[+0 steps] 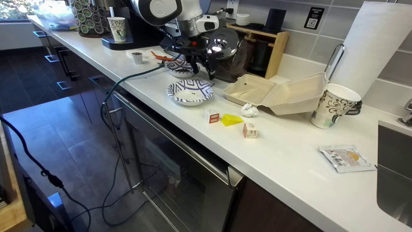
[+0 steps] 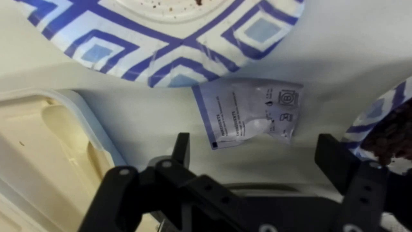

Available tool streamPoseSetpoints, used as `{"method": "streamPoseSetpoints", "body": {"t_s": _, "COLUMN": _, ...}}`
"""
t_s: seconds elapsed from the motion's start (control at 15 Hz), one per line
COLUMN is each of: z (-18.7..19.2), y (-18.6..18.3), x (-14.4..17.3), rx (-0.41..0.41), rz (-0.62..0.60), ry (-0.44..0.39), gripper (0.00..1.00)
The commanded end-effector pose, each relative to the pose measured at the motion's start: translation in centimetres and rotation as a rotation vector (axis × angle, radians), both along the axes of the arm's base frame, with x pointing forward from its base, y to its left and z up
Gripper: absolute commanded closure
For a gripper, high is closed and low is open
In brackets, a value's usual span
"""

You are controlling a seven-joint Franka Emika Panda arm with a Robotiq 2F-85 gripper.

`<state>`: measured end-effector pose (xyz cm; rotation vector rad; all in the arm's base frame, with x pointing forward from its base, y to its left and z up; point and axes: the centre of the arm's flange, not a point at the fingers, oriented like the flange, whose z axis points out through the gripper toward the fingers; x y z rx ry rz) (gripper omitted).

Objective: Put the purple packet in the pack, and then pour the bowl's contents into the empty one

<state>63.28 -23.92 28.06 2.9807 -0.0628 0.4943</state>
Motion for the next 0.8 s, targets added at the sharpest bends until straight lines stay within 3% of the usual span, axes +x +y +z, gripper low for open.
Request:
{"method": "streamPoseSetpoints", "body": {"t_s": 0.0, "z": -1.47, "y": -1.14, "x": -0.31, "rx": 0.027, "rz": 0.05, "ry": -0.002, "gripper": 0.0}}
{"method": "streamPoseSetpoints", "body": {"t_s": 0.2, "z": -1.7, "y": -1.39, "x": -0.44, "rx": 0.029, "rz": 0.069, "ry": 0.002, "gripper": 0.02}}
{"method": "streamPoseSetpoints", "body": {"t_s": 0.33, "z": -1.71, "y": -1.24, "x": -0.35, "rx": 0.024, "rz": 0.087, "ry": 0.003, "gripper": 0.24}}
{"method": "streamPoseSetpoints", "body": {"t_s": 0.73, "z": -1.63, "y": -0.59, "x": 0.13, "rx": 0.017, "rz": 0.123, "ry": 0.004, "gripper": 0.71}}
